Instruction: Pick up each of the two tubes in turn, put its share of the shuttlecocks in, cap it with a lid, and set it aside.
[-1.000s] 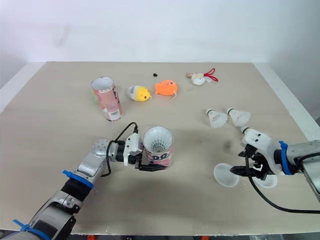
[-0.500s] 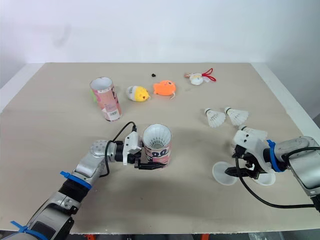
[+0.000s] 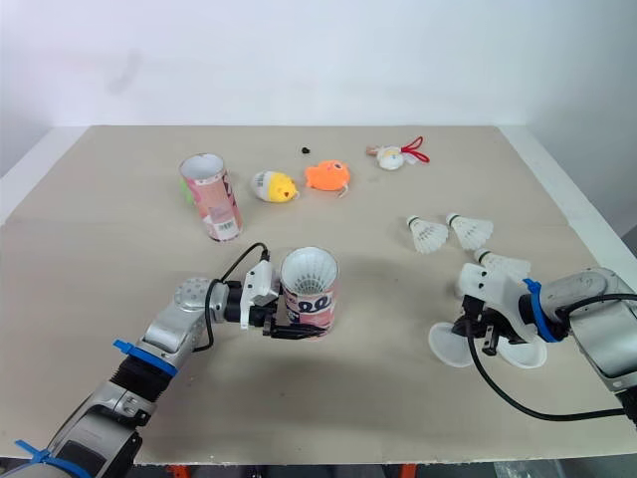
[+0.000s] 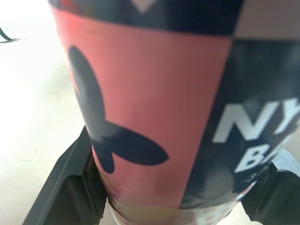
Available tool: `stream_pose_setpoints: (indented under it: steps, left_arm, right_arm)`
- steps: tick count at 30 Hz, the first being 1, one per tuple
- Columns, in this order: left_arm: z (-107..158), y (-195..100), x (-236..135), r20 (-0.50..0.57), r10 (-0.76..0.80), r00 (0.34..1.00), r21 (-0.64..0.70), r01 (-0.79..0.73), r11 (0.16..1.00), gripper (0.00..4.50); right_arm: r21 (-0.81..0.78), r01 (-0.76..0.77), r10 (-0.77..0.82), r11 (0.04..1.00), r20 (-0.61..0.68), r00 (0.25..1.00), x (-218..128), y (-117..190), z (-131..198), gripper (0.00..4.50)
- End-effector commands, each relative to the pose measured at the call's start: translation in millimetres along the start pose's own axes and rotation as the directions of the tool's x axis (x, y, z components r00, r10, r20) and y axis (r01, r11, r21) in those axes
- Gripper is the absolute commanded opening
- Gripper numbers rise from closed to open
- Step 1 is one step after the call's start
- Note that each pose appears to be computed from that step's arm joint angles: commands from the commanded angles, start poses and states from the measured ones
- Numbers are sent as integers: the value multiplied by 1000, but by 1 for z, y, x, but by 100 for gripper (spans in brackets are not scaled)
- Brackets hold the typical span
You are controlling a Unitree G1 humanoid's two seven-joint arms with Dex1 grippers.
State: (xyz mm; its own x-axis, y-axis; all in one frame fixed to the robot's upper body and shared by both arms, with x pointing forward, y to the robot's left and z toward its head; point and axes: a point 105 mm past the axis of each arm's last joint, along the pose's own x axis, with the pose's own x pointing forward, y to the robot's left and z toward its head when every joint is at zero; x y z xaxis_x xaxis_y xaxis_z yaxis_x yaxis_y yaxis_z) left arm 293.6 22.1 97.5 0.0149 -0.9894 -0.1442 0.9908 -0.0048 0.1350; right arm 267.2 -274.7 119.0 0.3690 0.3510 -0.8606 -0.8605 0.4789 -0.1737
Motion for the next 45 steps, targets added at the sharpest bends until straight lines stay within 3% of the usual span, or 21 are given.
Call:
stream_pose_setpoints:
  steps: [1, 5, 10, 16, 24, 30, 37, 45]
  left_arm:
    - [-19, -3, -5, -74, -6, 997, -51, 2, 999, 318]
    - [-20, -4, -5, -79, -11, 997, -57, 6, 998, 318]
    - [-21, -3, -4, -82, -9, 997, -53, 5, 999, 318]
    - [-20, -3, -1, -65, -30, 997, -77, 24, 997, 318]
    - [-28, -10, -5, -141, -116, 983, -111, 101, 989, 318]
    - [-27, -7, -9, -151, -112, 982, -105, 97, 990, 318]
    - [-26, -8, -8, -150, -101, 983, -95, 88, 992, 318]
    - [-26, -7, -10, -153, -92, 984, -96, 77, 992, 318]
  right_arm:
    - [-17, 12, -12, 1000, 3, 1000, -4, -4, 6, 5]
    - [-17, -30, 31, 999, 121, 992, -18, 0, 36, 5]
    - [-134, -102, 140, 986, 322, 936, -57, 17, 92, 5]
    - [-268, -96, 207, 959, 427, 880, -83, 26, 144, 5]
    - [-438, -42, 246, 898, 421, 873, -77, 25, 202, 5]
    - [-612, -27, 317, 791, 371, 873, -69, 39, 243, 5]
    - [-759, -61, 353, 648, 229, 907, -54, 57, 244, 5]
    - [-824, 2, 310, 566, 215, 926, -44, 65, 253, 5]
